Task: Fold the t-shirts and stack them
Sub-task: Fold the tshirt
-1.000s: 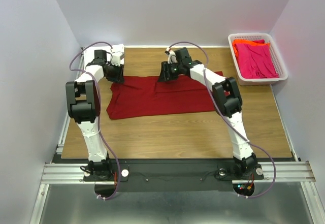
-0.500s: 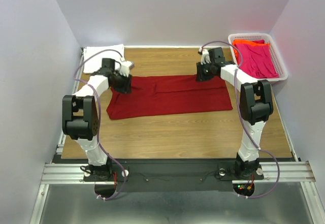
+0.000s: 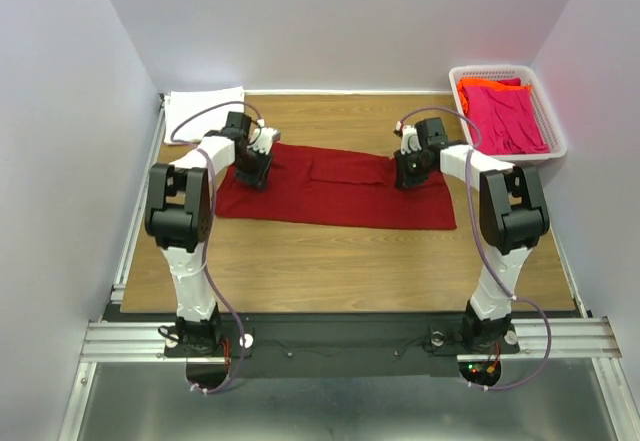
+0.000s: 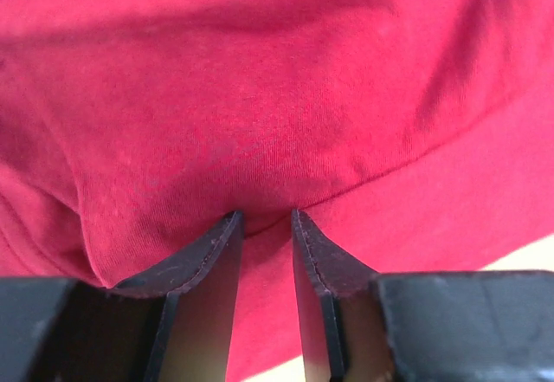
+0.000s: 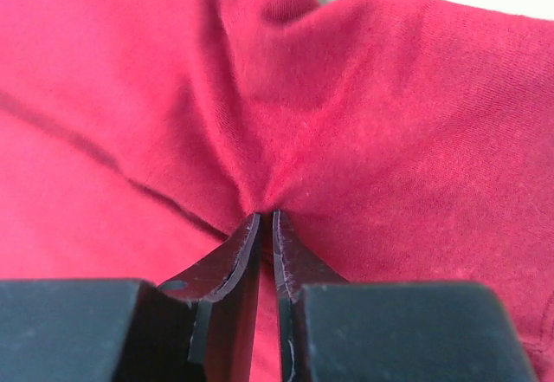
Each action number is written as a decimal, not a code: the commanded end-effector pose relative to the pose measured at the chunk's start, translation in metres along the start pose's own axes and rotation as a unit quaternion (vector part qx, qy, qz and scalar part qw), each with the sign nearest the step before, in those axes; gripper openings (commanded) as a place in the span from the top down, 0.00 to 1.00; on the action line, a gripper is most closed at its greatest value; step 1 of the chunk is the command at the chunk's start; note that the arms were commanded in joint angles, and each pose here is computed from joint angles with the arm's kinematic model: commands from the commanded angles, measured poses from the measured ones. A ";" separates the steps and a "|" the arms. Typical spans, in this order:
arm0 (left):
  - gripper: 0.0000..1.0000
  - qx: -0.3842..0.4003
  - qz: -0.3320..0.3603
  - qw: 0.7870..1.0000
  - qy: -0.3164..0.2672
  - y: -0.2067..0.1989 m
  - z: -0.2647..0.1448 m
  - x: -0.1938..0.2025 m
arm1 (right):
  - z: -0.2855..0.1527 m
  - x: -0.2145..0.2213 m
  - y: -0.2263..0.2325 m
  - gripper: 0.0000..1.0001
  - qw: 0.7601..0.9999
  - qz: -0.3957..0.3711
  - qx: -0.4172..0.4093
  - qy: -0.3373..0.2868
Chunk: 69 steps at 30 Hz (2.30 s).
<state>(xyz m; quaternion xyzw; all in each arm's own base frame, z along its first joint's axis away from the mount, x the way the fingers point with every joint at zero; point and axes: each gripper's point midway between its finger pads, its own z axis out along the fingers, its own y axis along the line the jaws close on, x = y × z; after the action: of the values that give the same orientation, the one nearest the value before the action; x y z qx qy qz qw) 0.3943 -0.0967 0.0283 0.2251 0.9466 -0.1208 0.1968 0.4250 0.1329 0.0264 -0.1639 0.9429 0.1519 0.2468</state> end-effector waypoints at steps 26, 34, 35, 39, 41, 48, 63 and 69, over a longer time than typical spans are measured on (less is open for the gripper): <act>0.52 0.036 0.031 0.992 -0.120 -0.027 0.004 -0.131 | -0.037 0.063 0.135 0.78 0.968 -0.058 -0.222 0.100; 0.53 0.044 0.024 0.995 -0.089 -0.019 0.042 -0.124 | -0.011 0.084 0.144 0.80 0.965 -0.008 -0.234 0.122; 0.54 0.042 0.023 0.995 -0.083 -0.018 0.046 -0.123 | -0.010 0.098 0.149 0.80 0.961 -0.004 -0.240 0.137; 0.54 0.048 0.021 0.995 -0.081 -0.013 0.069 -0.132 | -0.011 0.119 0.174 0.80 0.949 -0.003 -0.268 0.165; 0.55 0.059 0.024 0.994 -0.088 -0.016 0.069 -0.138 | -0.013 0.117 0.183 0.80 0.944 -0.003 -0.284 0.167; 0.52 0.077 0.055 0.984 -0.148 -0.033 0.016 -0.163 | -0.026 0.018 0.184 0.76 0.959 -0.042 -0.275 0.055; 0.52 0.097 0.030 0.986 -0.130 -0.051 0.000 -0.117 | 0.038 -0.135 0.131 0.75 0.989 -0.014 -0.129 -0.077; 0.53 0.077 0.009 0.992 -0.100 -0.039 0.025 -0.104 | 0.079 -0.123 0.101 0.77 0.996 0.013 -0.067 -0.060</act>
<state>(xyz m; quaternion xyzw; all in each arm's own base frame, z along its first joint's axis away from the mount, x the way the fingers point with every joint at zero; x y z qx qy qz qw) 0.4645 -0.1819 0.0620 0.2468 0.9016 -0.2234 0.2764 0.4977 0.2908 0.0384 -0.1855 0.9103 0.2677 0.2554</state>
